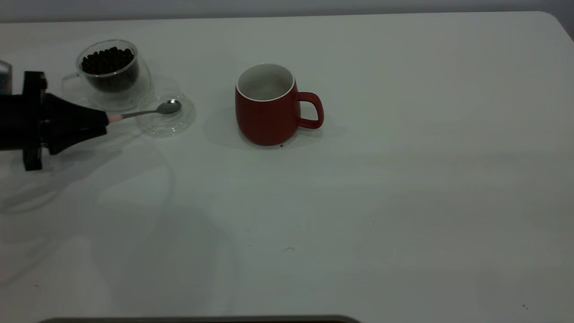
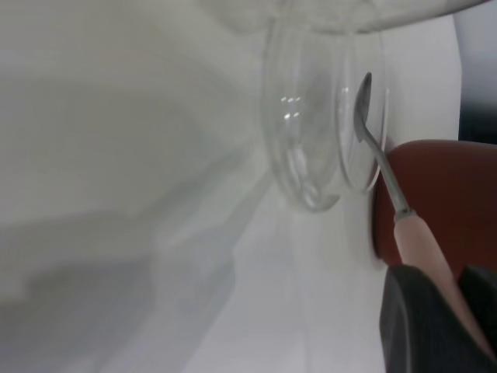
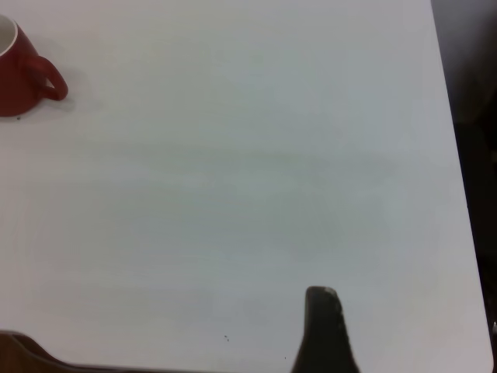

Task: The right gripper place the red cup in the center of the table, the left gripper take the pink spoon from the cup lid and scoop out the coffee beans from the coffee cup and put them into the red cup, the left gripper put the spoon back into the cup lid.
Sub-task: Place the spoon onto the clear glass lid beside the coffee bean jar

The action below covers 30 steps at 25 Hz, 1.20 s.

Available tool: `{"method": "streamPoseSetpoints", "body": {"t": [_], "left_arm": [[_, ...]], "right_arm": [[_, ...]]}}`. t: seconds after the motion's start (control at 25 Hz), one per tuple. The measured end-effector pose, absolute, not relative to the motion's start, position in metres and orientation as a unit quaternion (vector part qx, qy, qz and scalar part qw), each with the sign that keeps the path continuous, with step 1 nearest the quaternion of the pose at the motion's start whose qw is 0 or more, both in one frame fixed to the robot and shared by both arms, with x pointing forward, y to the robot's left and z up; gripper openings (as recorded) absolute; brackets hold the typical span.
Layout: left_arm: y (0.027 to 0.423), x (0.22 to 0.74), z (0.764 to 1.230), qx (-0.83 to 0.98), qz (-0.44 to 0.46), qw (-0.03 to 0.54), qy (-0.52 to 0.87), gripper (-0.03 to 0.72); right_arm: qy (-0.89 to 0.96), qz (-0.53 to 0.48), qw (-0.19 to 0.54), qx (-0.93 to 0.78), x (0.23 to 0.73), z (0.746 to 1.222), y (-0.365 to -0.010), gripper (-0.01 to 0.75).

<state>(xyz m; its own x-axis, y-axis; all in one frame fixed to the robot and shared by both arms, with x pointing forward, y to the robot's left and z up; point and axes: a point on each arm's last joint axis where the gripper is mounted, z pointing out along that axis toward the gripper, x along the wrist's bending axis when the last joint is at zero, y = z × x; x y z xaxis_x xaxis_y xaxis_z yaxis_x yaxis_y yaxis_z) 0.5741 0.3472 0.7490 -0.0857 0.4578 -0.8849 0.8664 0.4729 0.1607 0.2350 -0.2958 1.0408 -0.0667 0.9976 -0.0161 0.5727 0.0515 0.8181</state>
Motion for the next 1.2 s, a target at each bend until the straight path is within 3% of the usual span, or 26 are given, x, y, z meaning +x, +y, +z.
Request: {"method": "streamPoseSetpoints", "body": {"t": [0.44, 1.2], "left_arm": [[0.336, 0.582, 0.746, 0.468, -0.207, 0.463, 0.723, 0.119], [0.331, 0.578, 0.731, 0.448, -0.228, 0.486, 0.715, 0.145]], "right_arm": [[0.651, 0.332, 0.32, 0.603, 0.235, 1.041, -0.296, 0.588], [0.651, 0.332, 0.32, 0.603, 0.235, 1.041, -0.296, 0.588]]}}
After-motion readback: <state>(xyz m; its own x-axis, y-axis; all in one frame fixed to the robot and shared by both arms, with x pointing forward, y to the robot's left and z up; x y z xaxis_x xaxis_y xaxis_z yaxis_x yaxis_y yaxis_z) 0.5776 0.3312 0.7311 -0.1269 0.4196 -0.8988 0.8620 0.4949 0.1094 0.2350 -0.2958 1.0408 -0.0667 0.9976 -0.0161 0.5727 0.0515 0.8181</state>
